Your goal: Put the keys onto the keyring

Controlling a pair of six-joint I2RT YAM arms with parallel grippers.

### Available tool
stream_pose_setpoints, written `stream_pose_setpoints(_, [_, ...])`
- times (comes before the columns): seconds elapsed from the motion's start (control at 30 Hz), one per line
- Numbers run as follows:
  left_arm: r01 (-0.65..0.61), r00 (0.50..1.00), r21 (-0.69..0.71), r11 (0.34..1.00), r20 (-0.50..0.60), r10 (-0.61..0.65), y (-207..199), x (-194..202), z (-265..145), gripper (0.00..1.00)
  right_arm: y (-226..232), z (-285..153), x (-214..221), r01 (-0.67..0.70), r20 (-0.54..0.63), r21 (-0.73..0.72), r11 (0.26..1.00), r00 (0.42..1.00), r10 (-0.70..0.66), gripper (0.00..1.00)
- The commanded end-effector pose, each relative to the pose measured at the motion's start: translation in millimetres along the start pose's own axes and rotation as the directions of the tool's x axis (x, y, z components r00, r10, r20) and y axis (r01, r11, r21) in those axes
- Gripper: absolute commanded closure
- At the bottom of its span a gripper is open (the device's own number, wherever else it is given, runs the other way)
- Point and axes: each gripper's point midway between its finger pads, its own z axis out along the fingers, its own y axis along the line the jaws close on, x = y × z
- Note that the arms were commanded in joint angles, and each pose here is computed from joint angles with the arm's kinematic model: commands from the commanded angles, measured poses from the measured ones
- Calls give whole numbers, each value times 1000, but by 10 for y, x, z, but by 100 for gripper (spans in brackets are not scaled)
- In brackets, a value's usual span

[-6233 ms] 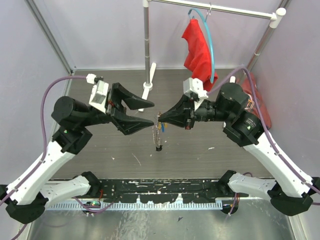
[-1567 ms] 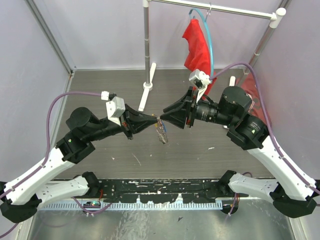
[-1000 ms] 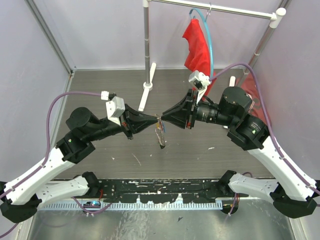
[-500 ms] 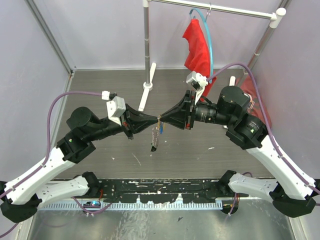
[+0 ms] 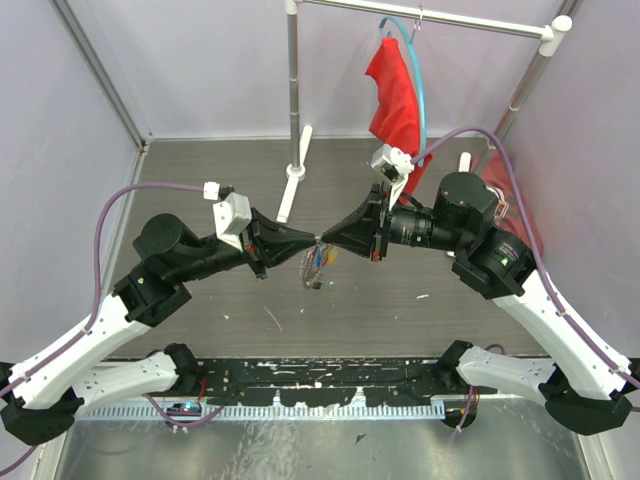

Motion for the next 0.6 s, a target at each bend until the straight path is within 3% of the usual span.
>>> stream_pose_setpoints(0.0, [-46,994,6,999,98,45,-47,-340,-32,100,44,-26,-101,32,28,-9,999,999,-32,98])
stream_pose_setpoints(0.57, [-51,994,-5,999,100,51,-37,-349,-52,100,-8,-45,-70,38,15,22,999,999,-38,99])
